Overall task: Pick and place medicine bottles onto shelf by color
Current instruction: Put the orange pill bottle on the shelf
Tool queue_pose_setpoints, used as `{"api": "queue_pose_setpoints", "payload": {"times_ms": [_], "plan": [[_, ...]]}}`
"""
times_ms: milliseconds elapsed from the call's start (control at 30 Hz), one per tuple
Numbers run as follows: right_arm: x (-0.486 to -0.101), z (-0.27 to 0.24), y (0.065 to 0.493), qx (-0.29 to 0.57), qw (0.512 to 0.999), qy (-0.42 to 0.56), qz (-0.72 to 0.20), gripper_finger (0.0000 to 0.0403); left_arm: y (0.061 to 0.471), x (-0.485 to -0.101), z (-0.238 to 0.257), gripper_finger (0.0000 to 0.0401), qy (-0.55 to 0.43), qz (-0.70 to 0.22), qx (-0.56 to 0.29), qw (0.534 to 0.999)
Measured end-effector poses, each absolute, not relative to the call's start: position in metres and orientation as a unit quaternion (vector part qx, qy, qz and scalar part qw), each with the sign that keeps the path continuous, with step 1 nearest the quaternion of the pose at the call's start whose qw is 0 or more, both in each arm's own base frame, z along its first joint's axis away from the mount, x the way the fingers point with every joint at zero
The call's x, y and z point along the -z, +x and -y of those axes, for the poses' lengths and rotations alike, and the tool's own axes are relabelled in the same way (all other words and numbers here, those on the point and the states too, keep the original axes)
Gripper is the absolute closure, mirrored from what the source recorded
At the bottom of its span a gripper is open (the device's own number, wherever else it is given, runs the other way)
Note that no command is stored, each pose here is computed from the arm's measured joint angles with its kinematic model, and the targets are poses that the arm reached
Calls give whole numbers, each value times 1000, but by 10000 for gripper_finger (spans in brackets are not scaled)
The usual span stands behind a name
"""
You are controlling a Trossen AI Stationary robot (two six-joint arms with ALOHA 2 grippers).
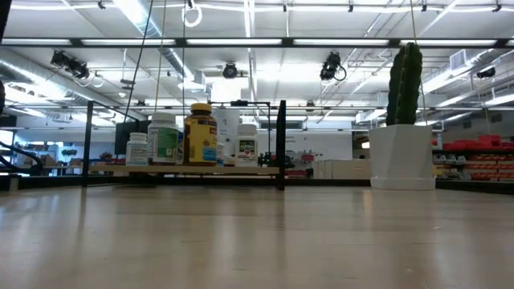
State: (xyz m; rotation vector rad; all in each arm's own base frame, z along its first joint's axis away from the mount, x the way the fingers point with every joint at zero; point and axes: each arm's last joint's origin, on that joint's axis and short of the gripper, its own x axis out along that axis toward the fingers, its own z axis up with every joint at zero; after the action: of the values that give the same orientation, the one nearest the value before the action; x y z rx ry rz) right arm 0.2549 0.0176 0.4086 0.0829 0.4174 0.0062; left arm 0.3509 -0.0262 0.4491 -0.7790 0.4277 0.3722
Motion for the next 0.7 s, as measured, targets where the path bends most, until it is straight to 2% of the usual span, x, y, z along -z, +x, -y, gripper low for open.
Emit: {"api": "queue_pose_setpoints", "payload": {"times_ms": [167,533,700], "plan": [[-407,-18,254,0,975,51,-216,188,351,-449,26,182,-364,-209,-178,890],[-403,-17,253,9,969,79,-235,136,349,-449,26,180,-351,-215,-177,894],[-398,-17,250,20,960,85,-265,121,342,-441,24,184,-335,-264,-198,883]]}}
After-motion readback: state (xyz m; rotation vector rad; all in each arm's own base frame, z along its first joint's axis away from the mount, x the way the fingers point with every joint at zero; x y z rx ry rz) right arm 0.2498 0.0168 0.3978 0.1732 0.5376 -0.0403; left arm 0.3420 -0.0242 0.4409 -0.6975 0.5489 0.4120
